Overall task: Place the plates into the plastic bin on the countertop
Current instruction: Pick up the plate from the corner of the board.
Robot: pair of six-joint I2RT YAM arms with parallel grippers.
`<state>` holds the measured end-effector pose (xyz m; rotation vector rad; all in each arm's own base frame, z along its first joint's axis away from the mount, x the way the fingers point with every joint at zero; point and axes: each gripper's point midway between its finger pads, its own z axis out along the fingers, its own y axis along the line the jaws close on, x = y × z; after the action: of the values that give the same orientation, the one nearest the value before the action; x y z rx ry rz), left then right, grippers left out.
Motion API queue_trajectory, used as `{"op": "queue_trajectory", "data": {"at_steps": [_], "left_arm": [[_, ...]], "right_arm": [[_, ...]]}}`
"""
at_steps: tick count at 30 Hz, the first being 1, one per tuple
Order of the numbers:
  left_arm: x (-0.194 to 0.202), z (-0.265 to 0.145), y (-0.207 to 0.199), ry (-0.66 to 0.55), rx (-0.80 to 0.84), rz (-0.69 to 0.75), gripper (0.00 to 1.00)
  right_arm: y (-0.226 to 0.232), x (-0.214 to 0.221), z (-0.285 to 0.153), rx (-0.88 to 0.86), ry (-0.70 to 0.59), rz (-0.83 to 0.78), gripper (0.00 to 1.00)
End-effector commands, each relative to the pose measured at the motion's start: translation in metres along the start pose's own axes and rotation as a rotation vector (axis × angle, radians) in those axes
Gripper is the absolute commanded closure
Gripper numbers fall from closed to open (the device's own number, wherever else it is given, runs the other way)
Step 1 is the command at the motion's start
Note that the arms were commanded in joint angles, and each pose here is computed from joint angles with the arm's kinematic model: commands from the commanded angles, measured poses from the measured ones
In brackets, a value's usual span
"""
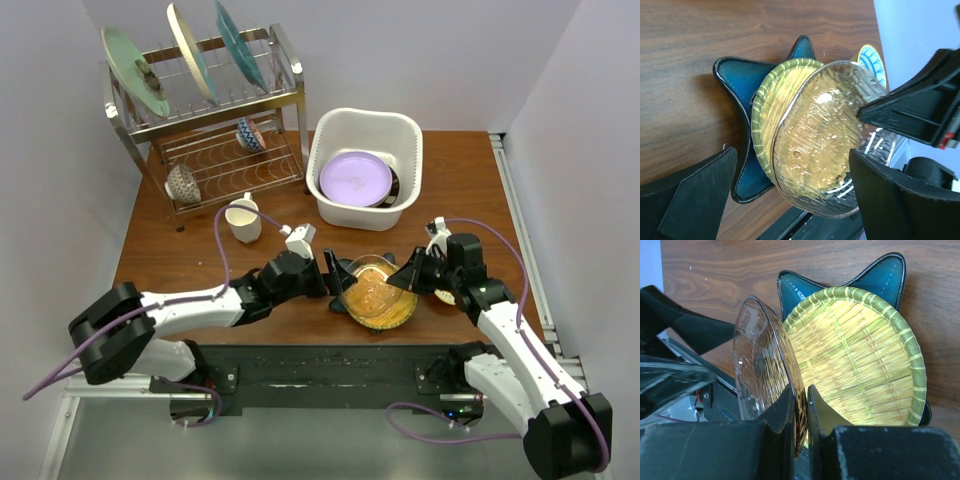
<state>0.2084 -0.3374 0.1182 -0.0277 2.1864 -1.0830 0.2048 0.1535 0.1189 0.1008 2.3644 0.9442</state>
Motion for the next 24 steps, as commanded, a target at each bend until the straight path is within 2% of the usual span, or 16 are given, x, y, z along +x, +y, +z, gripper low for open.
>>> {"op": "queue_trajectory", "data": {"at_steps": [1, 10, 18, 24], "left_arm": [[-0.022, -0.021, 0.006, -0.099, -0.048, 0.012, 0.0], [-0.056, -0.064, 0.029, -0.24, -0.195, 0.066, 0.0], [-0.042, -0.07, 0.063, -0.209, -0.315, 0.065, 0.0], [-0.041, -0.06, 0.069, -0.189, -0.341, 0.073, 0.0]], "right_arm": [[0.012, -0.008, 0.003, -0.059, -0.007, -0.018, 1.0], [0.012, -0.012, 0.011, -0.061, 0.006, -0.022, 1.0], [0.022, -0.029, 0.01, -0.071, -0.022, -0.036, 1.0], [0.028, -0.046, 0.007, -0.062, -0.064, -0.036, 1.0]]}}
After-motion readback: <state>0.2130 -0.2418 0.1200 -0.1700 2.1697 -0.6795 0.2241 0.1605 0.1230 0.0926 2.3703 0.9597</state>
